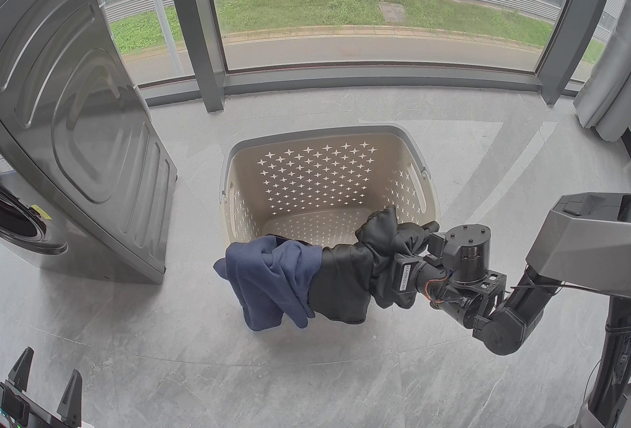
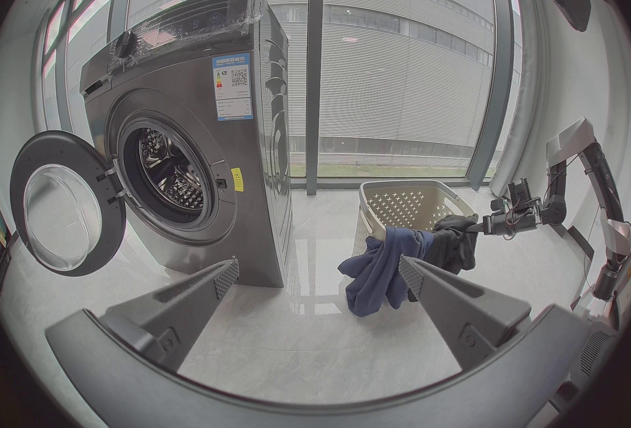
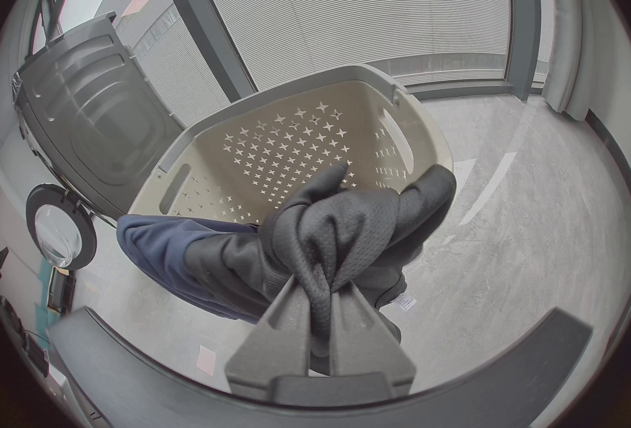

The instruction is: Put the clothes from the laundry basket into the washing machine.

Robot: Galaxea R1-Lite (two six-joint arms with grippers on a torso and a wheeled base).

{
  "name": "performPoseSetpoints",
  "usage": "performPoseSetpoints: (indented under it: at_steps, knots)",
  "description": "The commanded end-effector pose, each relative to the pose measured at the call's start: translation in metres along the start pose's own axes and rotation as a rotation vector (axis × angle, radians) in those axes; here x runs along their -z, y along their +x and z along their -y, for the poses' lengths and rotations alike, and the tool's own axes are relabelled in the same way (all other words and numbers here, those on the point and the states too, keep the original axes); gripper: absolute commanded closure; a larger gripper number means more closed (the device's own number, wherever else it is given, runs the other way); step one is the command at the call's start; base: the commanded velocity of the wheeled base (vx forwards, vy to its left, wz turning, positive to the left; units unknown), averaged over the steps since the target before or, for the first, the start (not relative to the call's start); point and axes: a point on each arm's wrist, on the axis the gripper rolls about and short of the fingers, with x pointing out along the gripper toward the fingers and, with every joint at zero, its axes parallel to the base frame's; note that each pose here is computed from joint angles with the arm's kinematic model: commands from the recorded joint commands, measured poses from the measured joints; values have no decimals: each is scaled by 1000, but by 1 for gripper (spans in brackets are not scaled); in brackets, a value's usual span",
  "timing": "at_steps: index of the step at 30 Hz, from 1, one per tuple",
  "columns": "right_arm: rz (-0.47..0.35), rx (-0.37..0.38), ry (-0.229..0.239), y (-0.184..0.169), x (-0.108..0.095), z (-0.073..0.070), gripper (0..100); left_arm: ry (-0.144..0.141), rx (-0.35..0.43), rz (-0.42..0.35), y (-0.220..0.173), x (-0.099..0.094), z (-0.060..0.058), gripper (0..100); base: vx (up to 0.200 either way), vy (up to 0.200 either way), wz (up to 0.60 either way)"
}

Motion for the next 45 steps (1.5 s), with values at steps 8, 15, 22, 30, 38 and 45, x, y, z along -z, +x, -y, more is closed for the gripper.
performPoseSetpoints:
  at_steps: [8, 15, 22, 30, 38, 45]
  knots:
    - [130, -76, 20, -66, -49, -12, 100, -1, -1, -5, 0, 5, 0, 0, 0, 0, 0]
    - [235, -128, -9, -107, -72, -13, 100, -1, 1, -5, 0, 5, 0, 0, 0, 0, 0]
    - [336, -172, -20, -135, -96, -17, 100, 1, 1, -6, 0, 5, 0, 0, 0, 0, 0]
    - [372, -200, -23, -162, -107, -18, 100, 1, 1, -6, 0, 5, 0, 0, -50, 0, 0]
    - [346, -191, -29, -162, -100, -16, 100, -1, 1, -6, 0, 5, 0, 0, -200, 0, 0]
    - [338, -195, -31, -162, -96, -17, 100, -1, 1, -6, 0, 5, 0, 0, -57, 0, 0]
